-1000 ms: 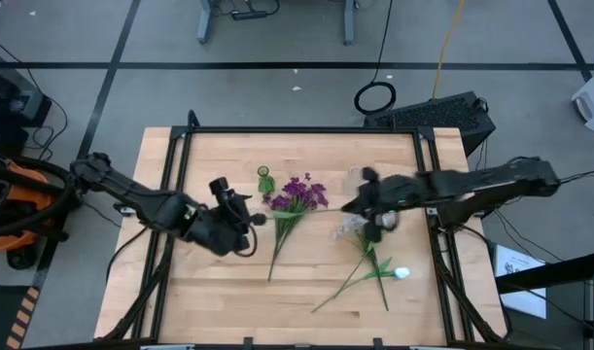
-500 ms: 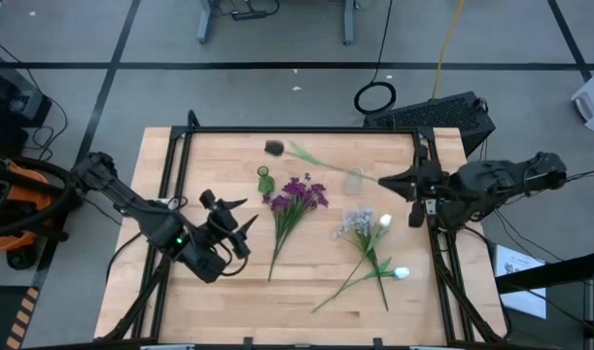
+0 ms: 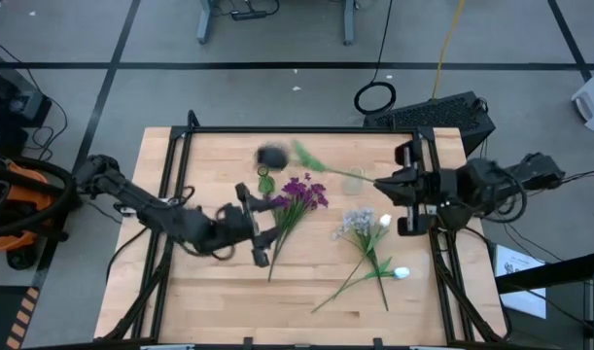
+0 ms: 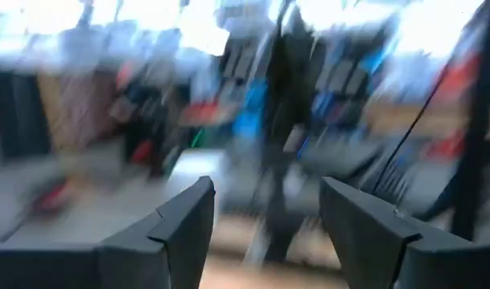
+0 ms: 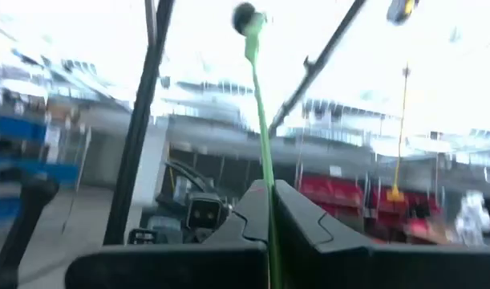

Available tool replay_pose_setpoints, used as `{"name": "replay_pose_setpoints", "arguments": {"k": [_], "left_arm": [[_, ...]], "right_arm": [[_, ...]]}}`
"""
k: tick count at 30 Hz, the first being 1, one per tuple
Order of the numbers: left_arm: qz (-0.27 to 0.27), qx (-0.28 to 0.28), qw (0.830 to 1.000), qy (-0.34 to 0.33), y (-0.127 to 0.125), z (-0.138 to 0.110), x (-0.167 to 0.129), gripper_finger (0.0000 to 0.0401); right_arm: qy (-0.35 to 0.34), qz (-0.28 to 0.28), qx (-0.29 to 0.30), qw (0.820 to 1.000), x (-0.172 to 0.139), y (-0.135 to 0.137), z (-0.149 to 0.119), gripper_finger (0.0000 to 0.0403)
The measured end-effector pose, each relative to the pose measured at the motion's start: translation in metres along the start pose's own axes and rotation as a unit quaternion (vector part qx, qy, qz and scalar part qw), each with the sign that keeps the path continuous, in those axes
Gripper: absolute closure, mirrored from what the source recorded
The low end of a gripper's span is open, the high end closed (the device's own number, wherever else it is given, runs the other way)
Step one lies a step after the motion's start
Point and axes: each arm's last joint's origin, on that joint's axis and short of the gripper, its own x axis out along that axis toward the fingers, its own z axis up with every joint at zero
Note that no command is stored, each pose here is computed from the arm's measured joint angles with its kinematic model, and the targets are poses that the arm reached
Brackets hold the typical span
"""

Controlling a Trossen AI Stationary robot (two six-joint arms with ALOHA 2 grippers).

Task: Sort flowers into vase by color
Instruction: Put the black flower into the green vase

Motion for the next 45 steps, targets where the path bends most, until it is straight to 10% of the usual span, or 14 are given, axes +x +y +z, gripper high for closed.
{"name": "replay_pose_setpoints", "arguments": {"k": [21, 45], "left_arm": [[-0.047, -0.014, 0.997, -0.067, 0.066, -0.002, 0.042, 0.017], [-0.096, -0.022, 0.986, -0.132, 0.069, 0.002, 0.047, 0.017]], "right_arm": [[-0.104, -0.026, 0.048, 0.993, 0.011, 0.025, -0.139, 0.0402], [-0.096, -0.037, 0.005, 0.995, 0.015, 0.002, -0.151, 0.0403]]}}
